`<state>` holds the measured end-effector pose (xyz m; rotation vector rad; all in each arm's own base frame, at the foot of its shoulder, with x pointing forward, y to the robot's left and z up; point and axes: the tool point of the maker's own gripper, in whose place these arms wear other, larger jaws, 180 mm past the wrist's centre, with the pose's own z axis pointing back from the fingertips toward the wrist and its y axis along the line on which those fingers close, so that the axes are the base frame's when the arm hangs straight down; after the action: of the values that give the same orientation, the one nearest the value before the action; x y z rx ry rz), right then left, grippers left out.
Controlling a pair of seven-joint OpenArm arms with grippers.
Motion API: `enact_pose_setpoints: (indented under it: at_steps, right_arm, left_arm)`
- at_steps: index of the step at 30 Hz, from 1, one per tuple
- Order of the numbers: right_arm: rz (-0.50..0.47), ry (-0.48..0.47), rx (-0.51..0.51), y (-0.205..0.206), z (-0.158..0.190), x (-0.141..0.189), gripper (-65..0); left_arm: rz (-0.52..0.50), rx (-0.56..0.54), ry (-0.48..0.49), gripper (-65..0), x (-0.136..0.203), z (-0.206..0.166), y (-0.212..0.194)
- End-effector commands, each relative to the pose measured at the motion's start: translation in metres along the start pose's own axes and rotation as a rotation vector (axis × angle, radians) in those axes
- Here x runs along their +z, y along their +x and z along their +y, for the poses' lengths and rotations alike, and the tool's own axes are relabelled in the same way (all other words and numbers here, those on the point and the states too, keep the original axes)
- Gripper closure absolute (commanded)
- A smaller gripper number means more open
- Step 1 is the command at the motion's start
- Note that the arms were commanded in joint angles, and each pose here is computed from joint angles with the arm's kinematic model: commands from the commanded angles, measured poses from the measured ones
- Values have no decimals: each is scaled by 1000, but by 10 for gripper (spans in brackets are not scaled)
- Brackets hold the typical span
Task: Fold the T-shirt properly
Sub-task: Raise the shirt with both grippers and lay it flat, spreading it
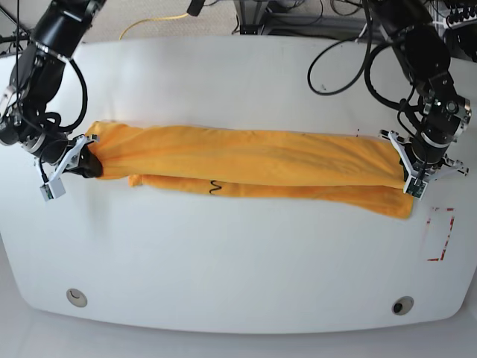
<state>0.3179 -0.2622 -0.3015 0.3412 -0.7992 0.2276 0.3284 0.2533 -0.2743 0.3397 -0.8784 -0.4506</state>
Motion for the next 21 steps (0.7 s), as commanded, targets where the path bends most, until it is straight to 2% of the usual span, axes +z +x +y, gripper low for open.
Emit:
enact_pose_setpoints:
  at_steps: [1,6,12,21]
  right_arm:
    - [-90,-22,22,40,-13,5,0]
    - [-116,-69,24,70,-30,3,0]
    - [-120,-123,140,120,-29,-1,0]
    - [-180,-209,348,213,-26,30,0]
  left_arm:
    - [-79,-42,48,0,1,12,36]
    - [-136,-64,58,0,-3,9,70]
    - [-188,-33,91,0,-9,20,106]
    - [-328,1,227,0,13,63,184]
